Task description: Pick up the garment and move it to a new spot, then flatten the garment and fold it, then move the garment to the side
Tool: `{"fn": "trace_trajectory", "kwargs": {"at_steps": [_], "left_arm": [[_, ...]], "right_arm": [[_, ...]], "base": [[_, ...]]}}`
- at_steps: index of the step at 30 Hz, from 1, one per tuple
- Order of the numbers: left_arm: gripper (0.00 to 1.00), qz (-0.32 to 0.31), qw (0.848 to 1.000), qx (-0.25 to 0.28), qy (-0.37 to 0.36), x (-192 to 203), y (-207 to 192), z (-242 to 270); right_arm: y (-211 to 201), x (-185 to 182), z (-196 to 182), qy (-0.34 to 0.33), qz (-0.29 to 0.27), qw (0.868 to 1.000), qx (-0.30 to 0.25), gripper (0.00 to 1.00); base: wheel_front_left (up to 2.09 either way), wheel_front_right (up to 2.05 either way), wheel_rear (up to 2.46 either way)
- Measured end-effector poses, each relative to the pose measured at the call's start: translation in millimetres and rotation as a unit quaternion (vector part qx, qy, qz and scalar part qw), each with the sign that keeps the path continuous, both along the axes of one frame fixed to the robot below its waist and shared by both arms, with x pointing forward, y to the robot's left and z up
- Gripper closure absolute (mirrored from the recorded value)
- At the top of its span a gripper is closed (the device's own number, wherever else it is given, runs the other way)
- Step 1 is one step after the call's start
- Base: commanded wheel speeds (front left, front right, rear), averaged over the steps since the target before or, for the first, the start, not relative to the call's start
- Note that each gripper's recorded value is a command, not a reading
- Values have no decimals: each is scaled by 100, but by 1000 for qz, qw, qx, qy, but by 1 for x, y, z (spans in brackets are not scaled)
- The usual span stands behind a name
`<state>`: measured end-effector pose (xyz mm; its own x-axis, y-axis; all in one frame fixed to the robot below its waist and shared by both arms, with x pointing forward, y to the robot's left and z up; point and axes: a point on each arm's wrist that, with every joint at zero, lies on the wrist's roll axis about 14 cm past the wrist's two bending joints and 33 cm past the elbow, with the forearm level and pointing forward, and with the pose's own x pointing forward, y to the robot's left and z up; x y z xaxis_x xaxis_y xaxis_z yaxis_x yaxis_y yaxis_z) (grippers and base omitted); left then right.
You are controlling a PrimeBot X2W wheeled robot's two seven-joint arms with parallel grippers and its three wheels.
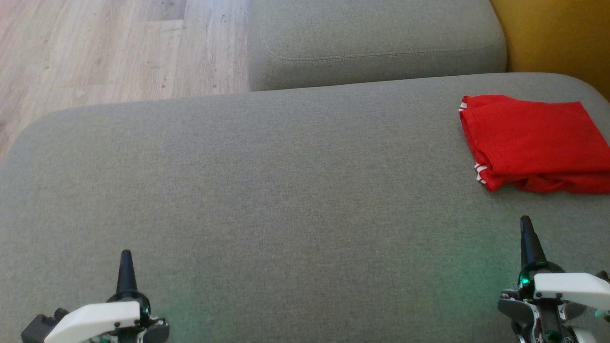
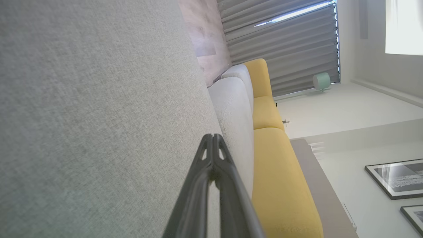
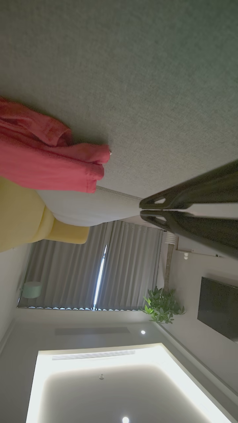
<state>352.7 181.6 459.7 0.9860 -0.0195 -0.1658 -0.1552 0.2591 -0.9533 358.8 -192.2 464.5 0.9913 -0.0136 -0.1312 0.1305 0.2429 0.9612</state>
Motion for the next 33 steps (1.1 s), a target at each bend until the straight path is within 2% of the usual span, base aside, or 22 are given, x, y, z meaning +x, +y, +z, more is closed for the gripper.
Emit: {"fn": "trace_trajectory", "kwargs": {"at_steps": [22, 33], "left_arm": [[100, 15, 991, -131, -31, 20, 6, 16], [100, 13, 990, -133, -34, 22, 5, 18]], "right_arm": [[-12, 13, 11, -21, -23, 992, 126, 100], [-13, 16, 15, -26, -22, 991, 128, 100]], "base": [[0, 0, 0], [0, 0, 0]]}}
